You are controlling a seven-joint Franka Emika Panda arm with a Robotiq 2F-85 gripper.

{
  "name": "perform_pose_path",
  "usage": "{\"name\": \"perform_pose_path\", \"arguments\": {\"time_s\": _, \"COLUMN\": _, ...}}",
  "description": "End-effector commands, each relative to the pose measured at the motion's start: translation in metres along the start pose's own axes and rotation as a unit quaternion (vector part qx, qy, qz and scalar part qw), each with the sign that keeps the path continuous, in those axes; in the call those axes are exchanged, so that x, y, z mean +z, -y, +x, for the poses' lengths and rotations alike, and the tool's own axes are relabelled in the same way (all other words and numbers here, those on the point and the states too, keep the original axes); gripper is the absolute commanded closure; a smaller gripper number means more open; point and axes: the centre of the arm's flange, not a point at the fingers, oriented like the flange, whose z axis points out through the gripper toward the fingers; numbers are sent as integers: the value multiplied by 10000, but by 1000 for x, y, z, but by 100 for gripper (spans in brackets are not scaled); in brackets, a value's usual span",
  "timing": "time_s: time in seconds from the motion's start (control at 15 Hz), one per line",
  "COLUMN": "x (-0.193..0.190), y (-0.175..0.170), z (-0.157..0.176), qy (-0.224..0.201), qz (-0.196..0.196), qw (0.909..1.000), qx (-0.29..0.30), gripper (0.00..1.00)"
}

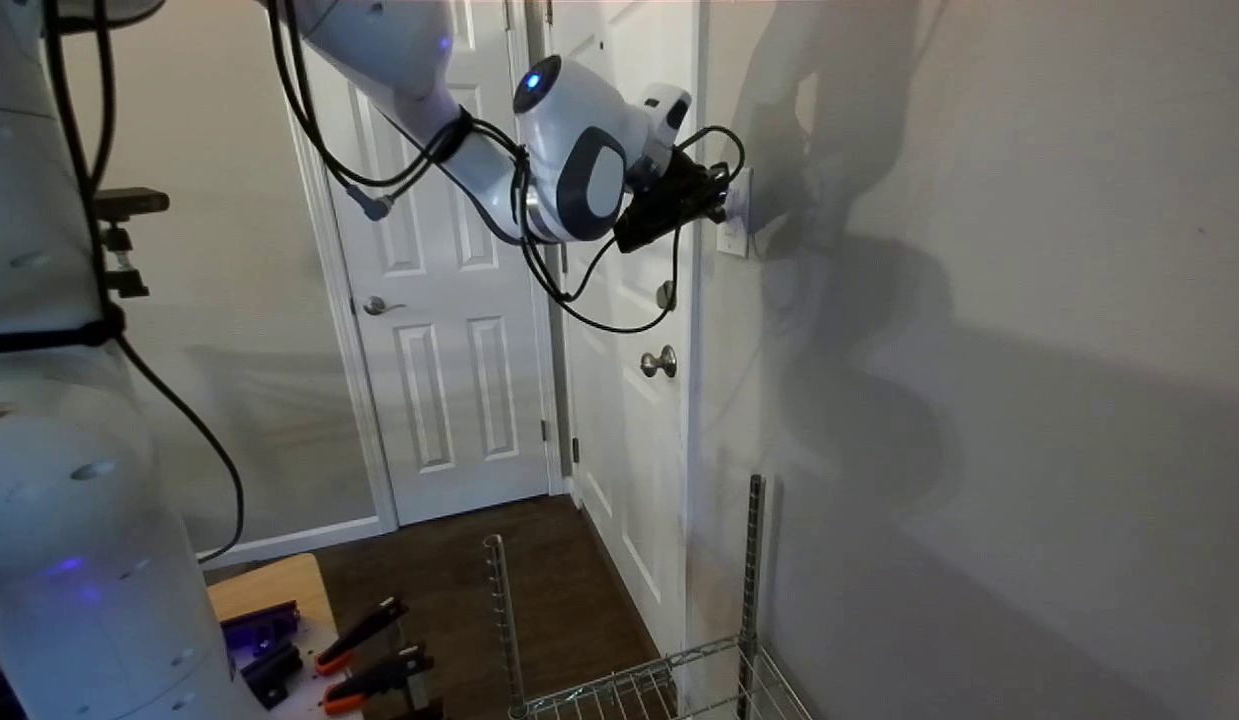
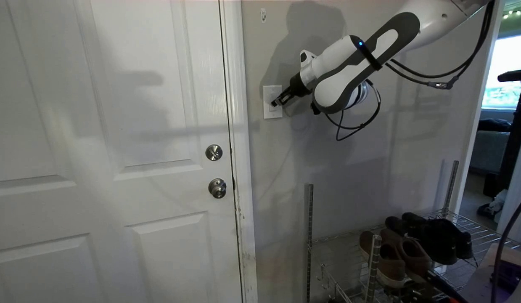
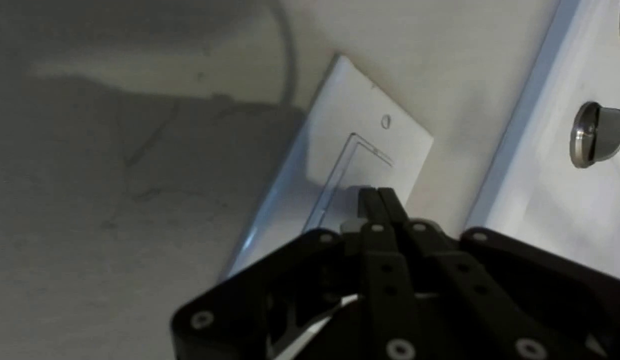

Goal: Press the switch on top to turn on the light

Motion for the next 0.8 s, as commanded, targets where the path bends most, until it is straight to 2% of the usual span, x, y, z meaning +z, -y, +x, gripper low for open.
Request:
{"name": "perform_pose_path", "arguments": {"time_s": 0.0, "x": -3, "y": 48, "z": 10, "qy": -215, "qz": -164, "qw": 9996, "qx": 37, "gripper": 97}}
{"name": "perform_pose_path", "arguments": {"time_s": 0.27, "x": -4, "y": 59, "z": 11, "qy": -338, "qz": -329, "qw": 9988, "qx": 126, "gripper": 96}}
{"name": "perform_pose_path", "arguments": {"time_s": 0.53, "x": -7, "y": 57, "z": 31, "qy": -505, "qz": -502, "qw": 9974, "qx": 133, "gripper": 97}}
{"name": "perform_pose_path", "arguments": {"time_s": 0.73, "x": -10, "y": 53, "z": 36, "qy": -332, "qz": -620, "qw": 9972, "qx": 248, "gripper": 97}}
